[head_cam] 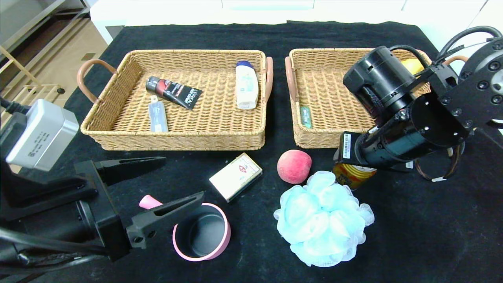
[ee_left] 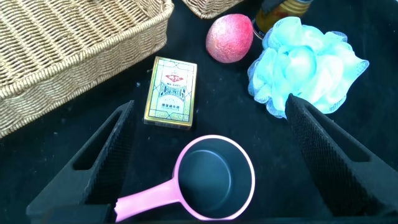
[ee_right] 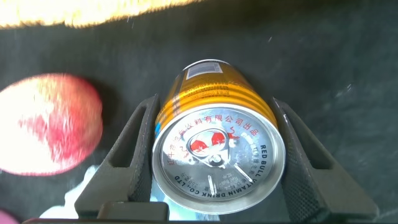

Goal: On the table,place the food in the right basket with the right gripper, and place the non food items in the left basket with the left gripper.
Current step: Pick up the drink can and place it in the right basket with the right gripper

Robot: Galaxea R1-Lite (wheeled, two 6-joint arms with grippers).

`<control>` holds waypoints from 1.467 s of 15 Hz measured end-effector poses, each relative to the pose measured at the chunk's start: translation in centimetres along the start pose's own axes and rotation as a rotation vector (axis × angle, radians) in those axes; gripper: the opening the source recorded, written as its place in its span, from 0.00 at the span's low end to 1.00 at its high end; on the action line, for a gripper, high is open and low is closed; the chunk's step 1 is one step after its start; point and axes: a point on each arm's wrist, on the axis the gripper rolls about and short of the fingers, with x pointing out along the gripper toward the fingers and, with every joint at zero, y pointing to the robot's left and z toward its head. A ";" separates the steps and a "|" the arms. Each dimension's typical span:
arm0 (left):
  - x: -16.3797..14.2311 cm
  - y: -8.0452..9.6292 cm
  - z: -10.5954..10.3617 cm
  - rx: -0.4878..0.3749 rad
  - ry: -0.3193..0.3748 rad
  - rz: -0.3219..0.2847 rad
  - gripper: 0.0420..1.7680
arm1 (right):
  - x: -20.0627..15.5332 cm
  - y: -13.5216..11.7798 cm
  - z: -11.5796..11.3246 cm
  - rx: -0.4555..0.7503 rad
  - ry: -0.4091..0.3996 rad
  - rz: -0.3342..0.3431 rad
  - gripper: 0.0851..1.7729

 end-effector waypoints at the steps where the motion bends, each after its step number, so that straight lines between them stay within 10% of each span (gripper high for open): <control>1: 0.0 0.0 0.0 -0.001 0.000 0.000 0.97 | -0.4 0.0 0.0 -0.003 -0.002 0.008 0.64; 15: 0.0 0.0 0.0 0.011 0.002 0.000 0.97 | -9.7 -4.0 2.6 -0.076 -0.220 0.141 0.64; 22: 0.4 0.1 -0.3 0.008 0.016 -0.001 0.97 | -8.7 -2.8 5.4 -0.047 -0.393 0.162 0.64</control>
